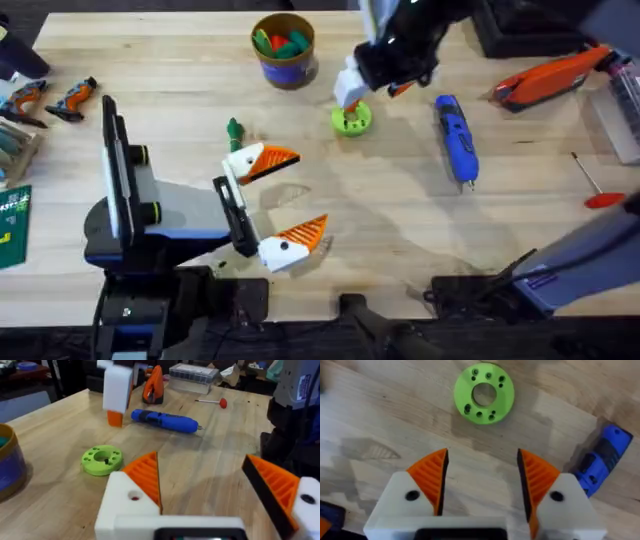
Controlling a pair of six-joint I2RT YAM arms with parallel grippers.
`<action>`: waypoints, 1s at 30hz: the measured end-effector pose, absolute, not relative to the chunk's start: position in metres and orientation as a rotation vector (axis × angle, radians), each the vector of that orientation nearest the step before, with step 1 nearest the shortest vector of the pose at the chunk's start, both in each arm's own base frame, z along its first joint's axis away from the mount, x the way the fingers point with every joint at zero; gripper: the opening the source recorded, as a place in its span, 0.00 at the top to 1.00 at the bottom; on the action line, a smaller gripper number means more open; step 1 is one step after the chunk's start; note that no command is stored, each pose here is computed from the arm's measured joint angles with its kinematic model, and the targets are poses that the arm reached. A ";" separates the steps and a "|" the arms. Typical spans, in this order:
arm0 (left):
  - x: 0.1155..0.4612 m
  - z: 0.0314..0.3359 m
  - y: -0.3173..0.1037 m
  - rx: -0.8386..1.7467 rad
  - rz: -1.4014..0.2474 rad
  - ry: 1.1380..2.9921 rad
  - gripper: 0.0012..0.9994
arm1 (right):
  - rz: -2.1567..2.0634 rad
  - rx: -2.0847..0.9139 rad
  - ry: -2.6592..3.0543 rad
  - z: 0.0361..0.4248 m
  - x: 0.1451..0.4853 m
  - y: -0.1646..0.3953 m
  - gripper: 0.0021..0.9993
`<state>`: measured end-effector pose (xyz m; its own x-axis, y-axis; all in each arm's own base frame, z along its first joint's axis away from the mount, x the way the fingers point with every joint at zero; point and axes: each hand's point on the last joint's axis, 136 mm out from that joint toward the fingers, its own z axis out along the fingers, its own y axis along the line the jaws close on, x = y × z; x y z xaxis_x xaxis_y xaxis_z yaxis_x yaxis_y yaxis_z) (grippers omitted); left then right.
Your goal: Pick up the gripper from the table and insert it into the empty holder that is missing its gripper. Then pick up a screw, insert it into the mounting hole, and use the screwdriver to tighten it. Finally, clean up the table by picking up the vegetable and placing it into the bucket.
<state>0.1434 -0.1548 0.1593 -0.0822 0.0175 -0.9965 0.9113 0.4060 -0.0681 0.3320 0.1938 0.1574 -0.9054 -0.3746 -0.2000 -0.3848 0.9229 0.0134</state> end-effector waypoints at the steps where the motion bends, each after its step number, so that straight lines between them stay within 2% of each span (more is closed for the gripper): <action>1: 0.143 0.159 -0.155 0.881 -0.931 1.459 0.01 | 0.063 -0.589 2.902 0.150 0.333 0.196 0.26; 6: 0.143 0.159 -0.155 0.881 -0.931 1.459 0.01 | 0.033 -0.615 2.924 0.125 0.342 0.203 0.27; 16: 0.143 0.159 -0.155 0.881 -0.931 1.459 0.01 | 0.022 -0.632 2.935 0.098 0.352 0.214 0.26; 22: 0.143 0.159 -0.155 0.881 -0.931 1.459 0.01 | 0.013 -0.642 2.950 0.082 0.356 0.218 0.10; 30: 0.143 0.159 -0.155 0.881 -0.931 1.459 0.01 | 0.019 -0.639 2.940 0.081 0.358 0.219 0.14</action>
